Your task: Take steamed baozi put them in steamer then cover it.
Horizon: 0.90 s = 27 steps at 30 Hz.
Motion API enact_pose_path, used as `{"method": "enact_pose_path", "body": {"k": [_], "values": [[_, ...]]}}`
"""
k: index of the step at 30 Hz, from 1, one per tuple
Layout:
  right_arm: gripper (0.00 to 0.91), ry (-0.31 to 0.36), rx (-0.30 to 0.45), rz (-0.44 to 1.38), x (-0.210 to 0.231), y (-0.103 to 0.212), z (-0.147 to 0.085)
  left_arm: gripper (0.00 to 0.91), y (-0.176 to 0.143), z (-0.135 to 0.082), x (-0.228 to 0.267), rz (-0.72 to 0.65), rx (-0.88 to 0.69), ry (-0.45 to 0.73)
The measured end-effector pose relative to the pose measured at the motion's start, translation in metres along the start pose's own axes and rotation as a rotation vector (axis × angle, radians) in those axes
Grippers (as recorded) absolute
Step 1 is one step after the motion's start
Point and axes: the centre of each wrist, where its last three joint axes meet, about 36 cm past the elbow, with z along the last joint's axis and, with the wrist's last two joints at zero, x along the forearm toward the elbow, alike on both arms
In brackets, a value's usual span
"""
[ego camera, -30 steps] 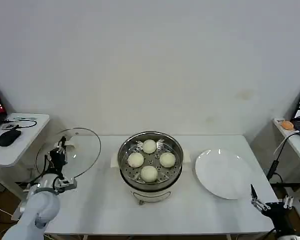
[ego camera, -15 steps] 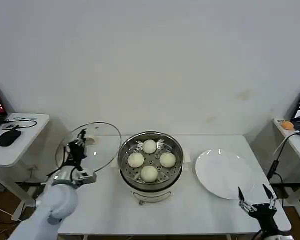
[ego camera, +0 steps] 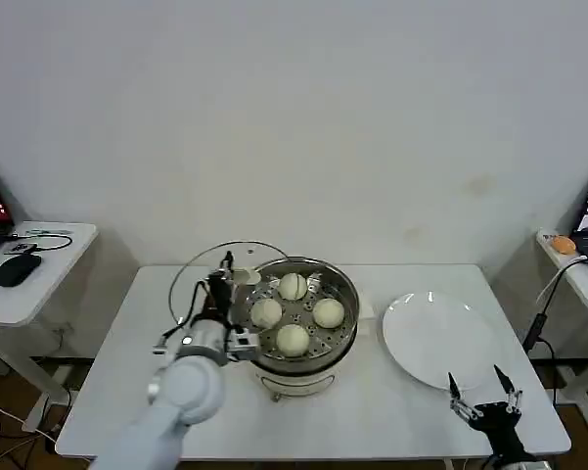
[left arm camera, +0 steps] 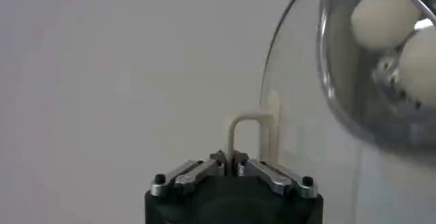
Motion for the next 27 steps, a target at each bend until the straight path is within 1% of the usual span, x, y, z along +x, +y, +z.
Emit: {"method": "enact_pose_path", "body": {"k": [9, 16, 21, 27], "values": [[0.907, 0.014, 0.005, -0.017, -0.001, 0.009, 0.004, 0.0, -0.002, -0.05, -0.004, -0.005, 0.009, 0.013], [0.907, 0.02, 0.011, -0.023, -0.002, 0.01, 0.006, 0.0, -0.009, -0.084, 0.002, -0.002, 0.011, -0.001], [0.907, 0.022, 0.01, -0.028, -0.002, 0.013, 0.007, 0.0, -0.013, -0.101, 0.003, -0.007, -0.003, -0.008], [0.907, 0.028, 0.007, -0.035, -0.001, 0.015, 0.009, 0.0, -0.022, -0.111, 0.004, 0.007, -0.016, -0.005]]}}
